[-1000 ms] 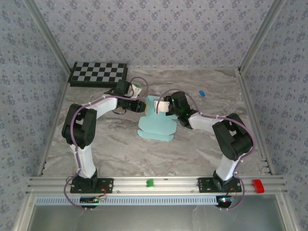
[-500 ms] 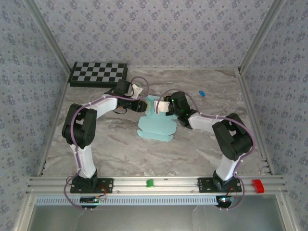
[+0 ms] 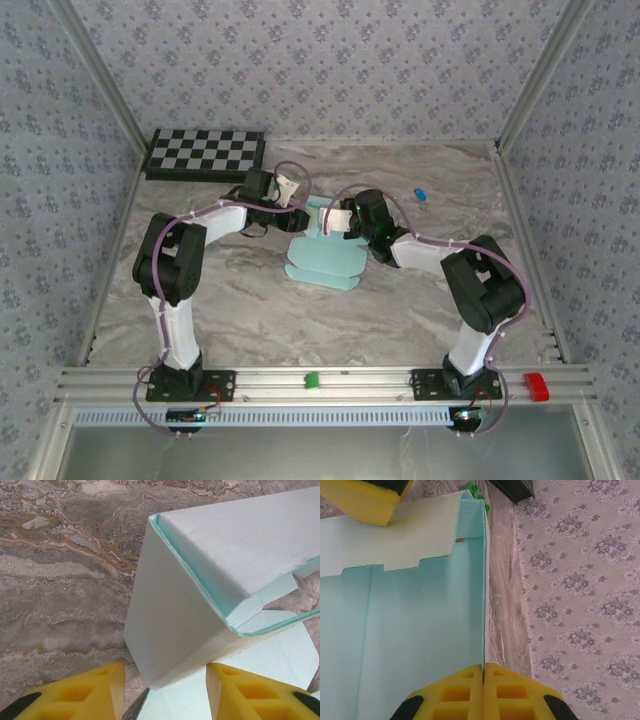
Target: Fold the paper box
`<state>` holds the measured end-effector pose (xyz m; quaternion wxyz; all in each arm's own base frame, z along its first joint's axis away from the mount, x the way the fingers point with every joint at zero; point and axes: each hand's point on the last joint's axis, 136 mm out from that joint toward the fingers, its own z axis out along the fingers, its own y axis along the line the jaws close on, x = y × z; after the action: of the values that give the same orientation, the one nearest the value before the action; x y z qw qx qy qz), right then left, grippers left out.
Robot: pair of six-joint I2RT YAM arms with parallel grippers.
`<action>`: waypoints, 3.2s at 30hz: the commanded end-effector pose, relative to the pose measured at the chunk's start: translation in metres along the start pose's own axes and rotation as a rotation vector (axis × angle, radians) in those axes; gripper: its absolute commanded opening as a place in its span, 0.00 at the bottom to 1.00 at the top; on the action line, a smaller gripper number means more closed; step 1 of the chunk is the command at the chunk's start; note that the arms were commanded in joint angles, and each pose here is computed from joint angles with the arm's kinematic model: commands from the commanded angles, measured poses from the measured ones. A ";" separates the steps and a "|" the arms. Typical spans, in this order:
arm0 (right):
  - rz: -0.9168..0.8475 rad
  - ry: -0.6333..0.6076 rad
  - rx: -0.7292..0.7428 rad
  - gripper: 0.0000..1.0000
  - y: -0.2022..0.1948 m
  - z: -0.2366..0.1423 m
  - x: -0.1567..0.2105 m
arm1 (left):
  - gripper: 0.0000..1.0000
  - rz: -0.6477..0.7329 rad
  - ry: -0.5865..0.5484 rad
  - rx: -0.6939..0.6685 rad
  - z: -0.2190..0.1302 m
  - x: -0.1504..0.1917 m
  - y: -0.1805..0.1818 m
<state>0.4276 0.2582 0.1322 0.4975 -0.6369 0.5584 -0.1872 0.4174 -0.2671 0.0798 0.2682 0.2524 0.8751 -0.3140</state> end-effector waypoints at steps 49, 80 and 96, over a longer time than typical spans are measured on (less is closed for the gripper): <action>-0.021 -0.039 -0.133 0.00 0.038 0.002 -0.016 | 0.48 0.024 -0.201 -0.152 0.014 -0.019 0.011; -0.017 -0.016 -0.122 0.00 0.036 0.011 -0.019 | 0.16 -0.001 -0.210 -0.191 0.016 -0.010 0.017; 0.080 -0.023 -0.019 0.14 0.010 0.007 -0.024 | 0.00 0.003 -0.163 -0.378 -0.002 -0.003 0.026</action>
<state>0.4247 0.2866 0.1418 0.5158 -0.6315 0.5541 -0.1677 0.4417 -0.2566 0.0654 0.3884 0.1796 0.8846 -0.1853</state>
